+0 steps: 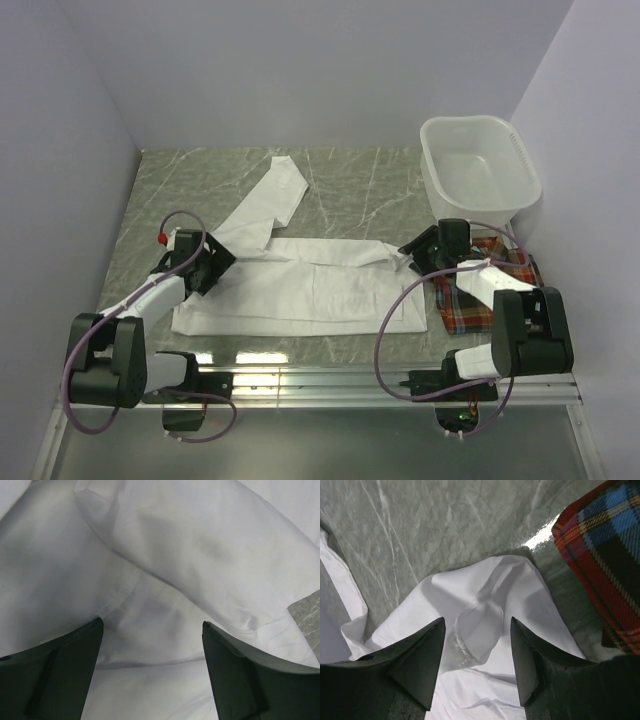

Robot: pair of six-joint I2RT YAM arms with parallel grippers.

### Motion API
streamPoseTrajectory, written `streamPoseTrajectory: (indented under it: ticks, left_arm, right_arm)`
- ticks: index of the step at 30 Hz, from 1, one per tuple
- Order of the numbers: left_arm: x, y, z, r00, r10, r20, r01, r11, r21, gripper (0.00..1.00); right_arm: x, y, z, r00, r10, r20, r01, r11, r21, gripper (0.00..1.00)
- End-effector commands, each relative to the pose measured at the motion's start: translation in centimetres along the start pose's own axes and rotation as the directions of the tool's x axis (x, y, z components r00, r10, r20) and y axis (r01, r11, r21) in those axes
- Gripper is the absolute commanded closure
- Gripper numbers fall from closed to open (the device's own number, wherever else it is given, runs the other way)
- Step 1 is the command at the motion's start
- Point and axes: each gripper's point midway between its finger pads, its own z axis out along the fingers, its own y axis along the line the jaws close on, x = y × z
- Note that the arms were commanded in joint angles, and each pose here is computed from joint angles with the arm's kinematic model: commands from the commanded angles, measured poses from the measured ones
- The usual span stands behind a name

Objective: Fold and stack the long sleeve shirts
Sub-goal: Fold the shirt

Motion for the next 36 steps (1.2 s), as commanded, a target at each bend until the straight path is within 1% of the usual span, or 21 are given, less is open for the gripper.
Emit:
streamPoseTrajectory:
  ticks: [1,12,19,20,23,26,32,34,36]
  left_arm:
    - [0.4,0.7,0.1,1.000,-0.020,0.006,0.020,1.000,-0.012,0.13]
    - [0.5,2.8,0.2,1.000,-0.019,0.002,0.019,0.996,-0.091,0.14]
    - [0.7,4.3,0.4,0.999,-0.042,-0.005,0.041,0.989,-0.143,0.14]
    - [0.6,4.5,0.4,0.999,-0.045,-0.002,0.044,0.988,-0.151,0.14]
    - [0.7,5.1,0.3,0.999,-0.053,-0.001,0.052,0.984,-0.169,0.14]
    - [0.5,5.4,0.3,0.998,-0.062,0.009,0.062,0.982,-0.176,0.15]
    - [0.2,5.2,0.2,0.998,-0.064,0.010,0.065,0.983,-0.170,0.15]
    - [0.1,4.9,0.3,0.998,-0.063,0.007,0.063,0.985,-0.158,0.15]
    - [0.0,4.7,0.3,0.998,-0.058,0.009,0.059,0.987,-0.153,0.15]
  right_arm:
    - [-1.5,1.0,0.5,0.998,0.024,0.056,-0.022,0.999,-0.043,0.39]
    - [-1.8,0.6,2.5,0.998,0.040,0.057,-0.038,0.998,-0.047,0.43]
    - [-3.1,2.4,2.6,0.995,0.086,0.058,-0.078,0.990,-0.118,0.44]
    - [-4.2,2.5,2.5,0.991,0.108,0.077,-0.098,0.987,-0.124,0.44]
    - [-5.9,3.1,2.1,0.985,0.148,0.093,-0.132,0.979,-0.158,0.44]
    - [-7.3,3.8,1.9,0.980,0.164,0.113,-0.142,0.974,-0.177,0.45]
    - [-8.8,5.3,1.6,0.983,0.126,0.132,-0.097,0.974,-0.206,0.45]
    - [-8.1,5.4,1.3,0.990,0.093,0.110,-0.069,0.976,-0.205,0.45]
    - [-7.8,5.3,0.8,0.992,0.041,0.116,-0.019,0.983,-0.183,0.45]
